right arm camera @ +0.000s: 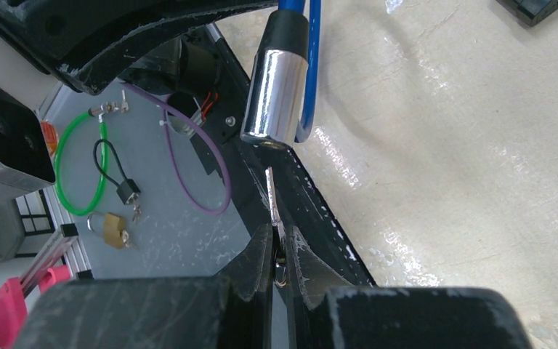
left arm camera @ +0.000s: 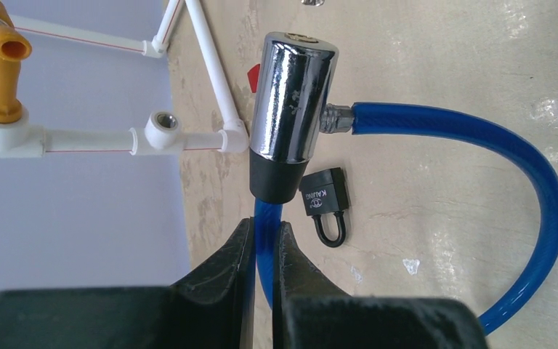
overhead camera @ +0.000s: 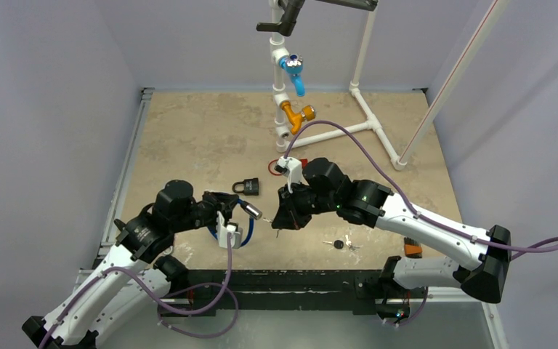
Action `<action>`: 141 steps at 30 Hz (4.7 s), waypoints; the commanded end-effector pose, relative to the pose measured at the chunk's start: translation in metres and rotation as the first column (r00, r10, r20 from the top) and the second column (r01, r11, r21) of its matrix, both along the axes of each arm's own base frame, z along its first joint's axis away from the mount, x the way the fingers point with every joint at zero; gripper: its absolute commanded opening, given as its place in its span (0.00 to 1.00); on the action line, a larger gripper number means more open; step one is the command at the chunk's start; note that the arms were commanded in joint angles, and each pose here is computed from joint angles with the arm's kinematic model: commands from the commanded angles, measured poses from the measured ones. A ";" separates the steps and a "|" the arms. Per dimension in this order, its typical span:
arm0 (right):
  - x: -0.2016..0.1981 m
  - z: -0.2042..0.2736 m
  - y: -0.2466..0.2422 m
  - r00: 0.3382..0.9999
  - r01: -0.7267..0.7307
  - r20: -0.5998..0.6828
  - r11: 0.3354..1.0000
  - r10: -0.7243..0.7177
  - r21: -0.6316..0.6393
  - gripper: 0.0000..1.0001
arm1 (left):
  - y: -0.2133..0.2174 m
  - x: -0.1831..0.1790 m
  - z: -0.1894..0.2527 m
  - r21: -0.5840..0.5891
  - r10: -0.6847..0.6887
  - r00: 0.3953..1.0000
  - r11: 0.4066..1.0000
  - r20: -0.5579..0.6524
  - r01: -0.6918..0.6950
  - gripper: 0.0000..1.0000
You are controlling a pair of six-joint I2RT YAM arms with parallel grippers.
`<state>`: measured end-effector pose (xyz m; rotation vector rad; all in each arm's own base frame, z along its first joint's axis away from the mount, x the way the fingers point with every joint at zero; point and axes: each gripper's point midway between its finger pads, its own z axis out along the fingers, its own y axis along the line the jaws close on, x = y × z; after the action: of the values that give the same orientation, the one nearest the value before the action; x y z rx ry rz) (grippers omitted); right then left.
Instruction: Unlock with the key
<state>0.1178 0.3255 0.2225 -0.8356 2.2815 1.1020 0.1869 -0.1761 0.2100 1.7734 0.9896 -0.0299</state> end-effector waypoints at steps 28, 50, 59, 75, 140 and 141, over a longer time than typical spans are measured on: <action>0.003 0.015 0.019 0.999 -0.020 0.049 0.998 0.017 0.061 0.00 | -0.013 -0.008 0.019 -0.039 -0.065 0.995 0.997 0.070 0.068 0.00; 0.015 0.005 0.008 0.993 0.070 0.094 0.997 -0.073 0.030 0.00 | -0.010 -0.011 0.020 -0.048 -0.048 0.998 0.998 0.050 0.050 0.00; 0.015 0.001 0.008 0.993 0.066 0.095 0.998 -0.068 0.024 0.00 | -0.010 -0.012 0.019 -0.048 -0.053 0.997 0.997 0.053 0.056 0.00; 0.013 -0.005 0.013 0.996 0.058 0.072 0.997 -0.061 0.044 0.00 | -0.013 -0.014 0.024 -0.067 -0.054 0.997 0.996 0.053 0.058 0.00; 0.001 0.007 0.033 0.998 0.064 -0.009 0.978 -0.064 0.201 0.00 | -0.025 -0.023 0.022 0.027 -0.144 0.887 0.989 0.440 0.147 0.00; 0.005 0.007 0.032 0.997 0.083 -0.006 0.977 -0.083 0.195 0.00 | -0.025 -0.022 0.023 0.021 -0.135 0.889 0.990 0.438 0.141 0.00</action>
<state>0.1079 0.3436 0.1956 -0.6783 2.2711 1.2320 0.1766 -0.1796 0.2076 1.7981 0.6909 0.3138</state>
